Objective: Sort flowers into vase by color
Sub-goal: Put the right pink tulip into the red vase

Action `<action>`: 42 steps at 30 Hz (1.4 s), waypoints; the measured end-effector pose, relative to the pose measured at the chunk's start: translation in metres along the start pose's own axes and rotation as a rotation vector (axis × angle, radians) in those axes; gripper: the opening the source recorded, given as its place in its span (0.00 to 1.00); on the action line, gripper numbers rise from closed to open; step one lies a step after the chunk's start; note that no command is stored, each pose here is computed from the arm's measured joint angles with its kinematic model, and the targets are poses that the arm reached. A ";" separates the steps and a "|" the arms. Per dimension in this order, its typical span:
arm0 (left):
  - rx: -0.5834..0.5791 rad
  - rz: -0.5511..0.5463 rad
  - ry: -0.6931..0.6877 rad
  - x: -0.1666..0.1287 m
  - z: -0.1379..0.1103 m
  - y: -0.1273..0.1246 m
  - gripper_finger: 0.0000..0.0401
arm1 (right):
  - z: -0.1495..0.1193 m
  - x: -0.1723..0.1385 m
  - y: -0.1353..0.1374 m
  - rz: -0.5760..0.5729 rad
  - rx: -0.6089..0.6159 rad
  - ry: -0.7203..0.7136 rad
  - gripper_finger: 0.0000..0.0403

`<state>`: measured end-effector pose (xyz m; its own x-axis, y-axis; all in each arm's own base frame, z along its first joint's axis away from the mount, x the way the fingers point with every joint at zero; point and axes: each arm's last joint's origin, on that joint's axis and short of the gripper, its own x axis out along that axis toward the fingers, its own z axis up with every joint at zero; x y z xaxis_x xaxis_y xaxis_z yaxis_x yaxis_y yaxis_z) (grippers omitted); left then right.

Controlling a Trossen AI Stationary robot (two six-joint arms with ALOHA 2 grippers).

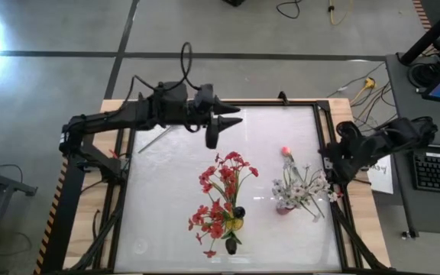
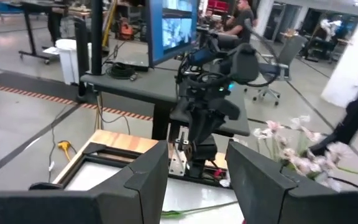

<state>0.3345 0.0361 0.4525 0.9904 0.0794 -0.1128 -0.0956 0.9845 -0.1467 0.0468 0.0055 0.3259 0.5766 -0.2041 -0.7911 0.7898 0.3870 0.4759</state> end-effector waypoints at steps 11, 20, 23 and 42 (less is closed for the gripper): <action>0.149 -0.010 0.034 -0.046 0.015 -0.003 0.38 | 0.000 0.042 0.056 -0.094 0.085 -0.034 0.50; 0.210 -0.006 0.168 -0.058 0.005 -0.002 0.38 | 0.025 0.082 0.068 -0.251 0.150 0.020 0.50; 0.204 -0.004 0.228 -0.060 0.000 -0.001 0.38 | 0.037 0.097 0.066 -0.300 0.134 0.079 0.50; 0.159 -0.092 0.442 -0.069 -0.023 -0.030 0.38 | 0.049 0.202 0.028 -0.527 -0.017 0.450 0.50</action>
<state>0.2666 -0.0023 0.4421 0.8535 -0.0492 -0.5188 0.0407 0.9988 -0.0277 0.1959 -0.0687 0.1981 -0.0289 0.0231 -0.9993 0.9353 0.3533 -0.0189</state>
